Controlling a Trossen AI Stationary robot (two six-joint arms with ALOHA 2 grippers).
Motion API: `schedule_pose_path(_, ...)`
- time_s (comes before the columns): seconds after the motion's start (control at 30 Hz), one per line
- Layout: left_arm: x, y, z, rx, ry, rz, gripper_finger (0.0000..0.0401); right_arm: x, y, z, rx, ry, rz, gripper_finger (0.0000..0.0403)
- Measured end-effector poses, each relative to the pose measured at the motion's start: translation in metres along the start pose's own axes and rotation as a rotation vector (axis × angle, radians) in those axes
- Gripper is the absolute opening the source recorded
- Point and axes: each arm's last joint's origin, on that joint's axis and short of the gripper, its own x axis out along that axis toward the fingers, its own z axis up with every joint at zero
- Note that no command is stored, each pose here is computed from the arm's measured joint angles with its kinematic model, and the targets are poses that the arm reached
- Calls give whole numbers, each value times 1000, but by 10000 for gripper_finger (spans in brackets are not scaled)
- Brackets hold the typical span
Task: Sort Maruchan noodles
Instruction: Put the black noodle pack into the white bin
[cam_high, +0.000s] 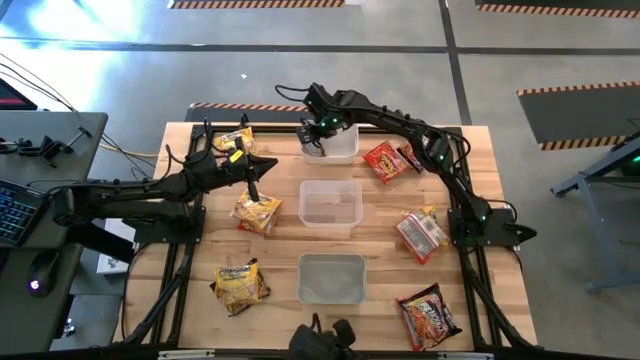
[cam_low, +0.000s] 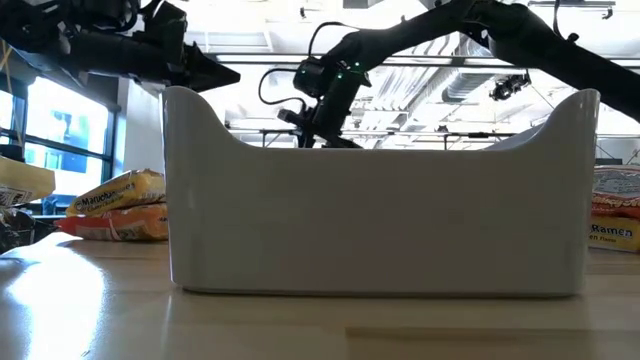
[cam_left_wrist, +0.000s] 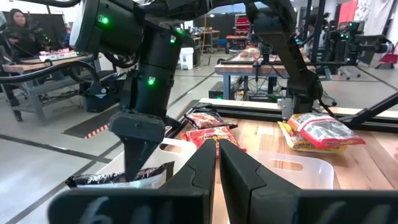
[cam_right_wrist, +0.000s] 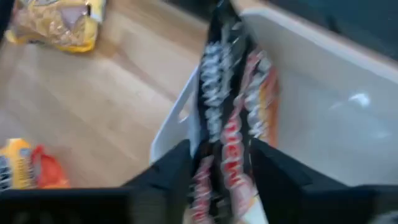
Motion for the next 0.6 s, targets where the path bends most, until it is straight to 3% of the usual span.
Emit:
schedule_pose_path(0.13,0,0,1,0,-12,1,12,4,-2,1,-40,-22,-44,216)
schedule_pose_path(0.27,0,0,1,0,-14,1,12,16,-2,-3,-76,23,-12,229)
schedule_pose_path(0.4,0,0,1,0,-14,1,12,19,0,-4,-80,29,2,211)
schedule_pose_path(0.6,0,0,1,1,-14,1,12,21,0,-3,-57,23,2,145)
